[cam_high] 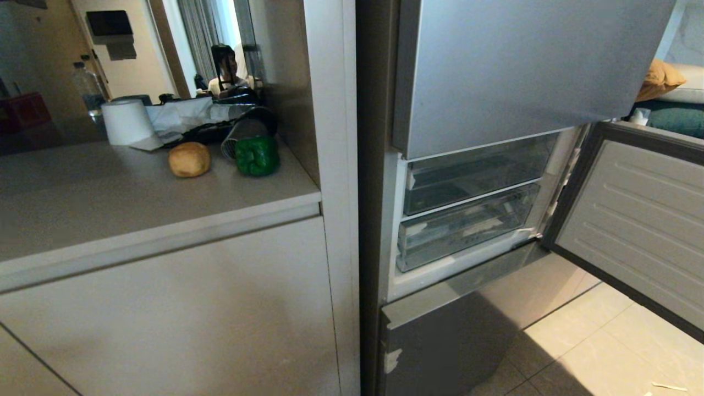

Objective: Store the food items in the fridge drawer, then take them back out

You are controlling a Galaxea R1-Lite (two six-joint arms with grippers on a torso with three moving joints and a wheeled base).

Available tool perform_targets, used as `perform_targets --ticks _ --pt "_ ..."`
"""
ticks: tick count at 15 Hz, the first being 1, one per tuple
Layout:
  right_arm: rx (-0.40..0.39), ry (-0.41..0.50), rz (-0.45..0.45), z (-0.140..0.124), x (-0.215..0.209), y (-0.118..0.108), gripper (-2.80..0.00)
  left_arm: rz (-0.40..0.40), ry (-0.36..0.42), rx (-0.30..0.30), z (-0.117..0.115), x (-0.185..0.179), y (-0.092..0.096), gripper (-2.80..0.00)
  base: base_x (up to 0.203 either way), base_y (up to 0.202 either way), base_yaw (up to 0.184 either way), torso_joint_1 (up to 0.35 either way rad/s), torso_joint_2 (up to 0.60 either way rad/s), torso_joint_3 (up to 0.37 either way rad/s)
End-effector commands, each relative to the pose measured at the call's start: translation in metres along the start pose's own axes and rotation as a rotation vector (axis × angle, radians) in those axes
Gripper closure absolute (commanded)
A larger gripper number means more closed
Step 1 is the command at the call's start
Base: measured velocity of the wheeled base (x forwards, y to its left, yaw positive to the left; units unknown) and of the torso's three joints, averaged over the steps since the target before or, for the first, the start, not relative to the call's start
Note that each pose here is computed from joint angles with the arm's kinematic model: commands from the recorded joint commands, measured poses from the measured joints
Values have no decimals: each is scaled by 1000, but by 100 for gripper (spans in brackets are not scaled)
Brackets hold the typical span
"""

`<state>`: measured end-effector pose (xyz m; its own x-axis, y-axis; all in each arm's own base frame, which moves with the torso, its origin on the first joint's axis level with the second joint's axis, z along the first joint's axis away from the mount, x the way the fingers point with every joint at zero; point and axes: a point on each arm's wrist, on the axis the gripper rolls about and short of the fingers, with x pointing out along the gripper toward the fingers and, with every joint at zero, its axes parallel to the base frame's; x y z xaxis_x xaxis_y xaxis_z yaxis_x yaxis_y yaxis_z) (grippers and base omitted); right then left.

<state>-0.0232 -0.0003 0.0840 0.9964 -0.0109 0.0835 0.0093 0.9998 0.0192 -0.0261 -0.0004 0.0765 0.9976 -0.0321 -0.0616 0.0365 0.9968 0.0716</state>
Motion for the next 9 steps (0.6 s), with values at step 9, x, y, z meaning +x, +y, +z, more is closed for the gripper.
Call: perform_targets --ticks 9 --pt "-2 30 0 -9 2 0 0 0 3 0 0 0 0 0 0 0 0 0 0 0"
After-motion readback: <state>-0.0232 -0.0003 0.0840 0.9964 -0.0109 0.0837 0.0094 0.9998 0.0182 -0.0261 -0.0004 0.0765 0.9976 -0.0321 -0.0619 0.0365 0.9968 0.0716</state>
